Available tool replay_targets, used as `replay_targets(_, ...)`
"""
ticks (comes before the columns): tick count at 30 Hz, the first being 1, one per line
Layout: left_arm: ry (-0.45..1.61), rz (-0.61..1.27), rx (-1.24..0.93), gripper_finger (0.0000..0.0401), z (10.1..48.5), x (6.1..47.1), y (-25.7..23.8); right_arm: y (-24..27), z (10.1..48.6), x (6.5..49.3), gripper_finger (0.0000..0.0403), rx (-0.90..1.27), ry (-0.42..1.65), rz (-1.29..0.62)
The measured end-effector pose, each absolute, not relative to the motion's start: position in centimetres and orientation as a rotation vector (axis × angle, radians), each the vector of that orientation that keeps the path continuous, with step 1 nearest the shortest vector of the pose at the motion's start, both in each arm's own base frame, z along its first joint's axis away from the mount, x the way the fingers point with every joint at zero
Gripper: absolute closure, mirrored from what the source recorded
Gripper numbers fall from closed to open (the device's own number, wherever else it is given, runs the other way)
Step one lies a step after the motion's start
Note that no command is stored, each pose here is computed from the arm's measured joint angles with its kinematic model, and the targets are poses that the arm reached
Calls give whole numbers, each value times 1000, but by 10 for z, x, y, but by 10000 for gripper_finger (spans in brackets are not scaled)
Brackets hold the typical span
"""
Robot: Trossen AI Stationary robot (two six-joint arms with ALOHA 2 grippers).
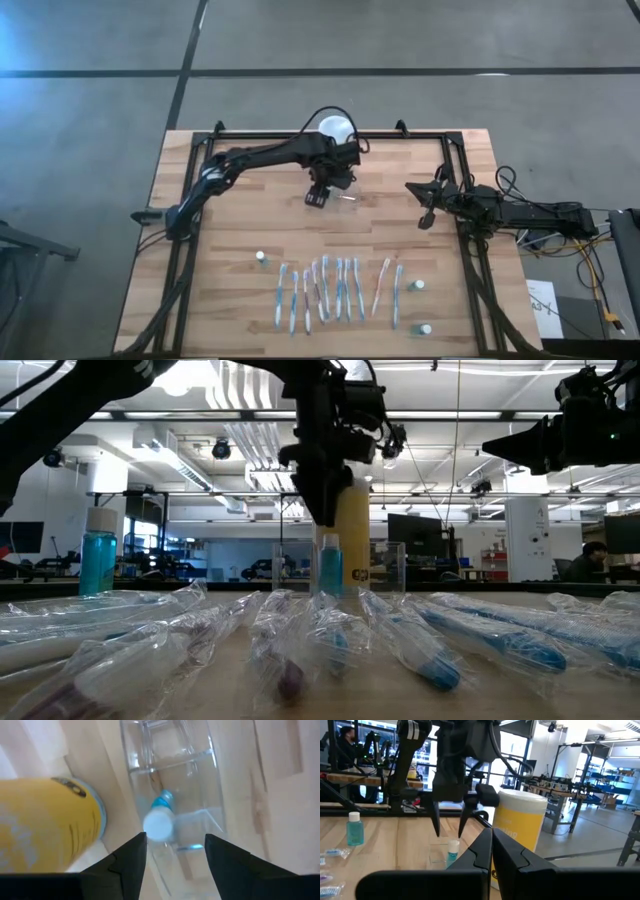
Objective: Pick & Place toothbrushing station
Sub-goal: Put the blue mouthwash into the transparent organizer
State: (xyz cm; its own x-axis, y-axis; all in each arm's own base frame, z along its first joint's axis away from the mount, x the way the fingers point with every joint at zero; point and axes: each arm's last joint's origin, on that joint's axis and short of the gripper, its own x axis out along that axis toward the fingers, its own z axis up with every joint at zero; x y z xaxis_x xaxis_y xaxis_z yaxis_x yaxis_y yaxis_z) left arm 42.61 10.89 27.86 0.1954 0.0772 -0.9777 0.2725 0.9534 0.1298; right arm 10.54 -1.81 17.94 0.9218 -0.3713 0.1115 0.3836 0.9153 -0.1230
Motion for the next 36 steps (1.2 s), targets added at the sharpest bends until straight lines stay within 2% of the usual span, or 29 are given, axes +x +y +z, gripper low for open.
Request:
replay_targets(4, 1370, -98, 216, 199, 297, 418, 106, -18, 179, 105, 394, -143, -86, -389)
replay_targets(7, 1348, -102, 144, 217, 305, 406, 105, -18, 179, 105, 394, -130, -87, -388)
replay_targets(11, 1294, -49, 110, 277, 302, 381, 103, -18, 177, 106, 394, -86, -75, -384)
replay_targets(17, 997, 148, 88, 389, 280, 320, 91, -18, 168, 107, 394, -37, 10, -375)
replay_targets(21, 727, 405, -71, 390, 253, 276, 82, -17, 163, 111, 394, -6, 59, -324)
replay_targets(25, 530, 513, -260, 397, 222, 247, 74, -16, 160, 117, 394, 26, 86, -270)
replay_targets(30, 527, 577, -338, 397, 188, 229, 66, -16, 158, 128, 394, 73, 95, -255)
replay_targets(36, 537, 655, -374, 397, 171, 224, 66, -18, 155, 145, 394, 91, 63, -239)
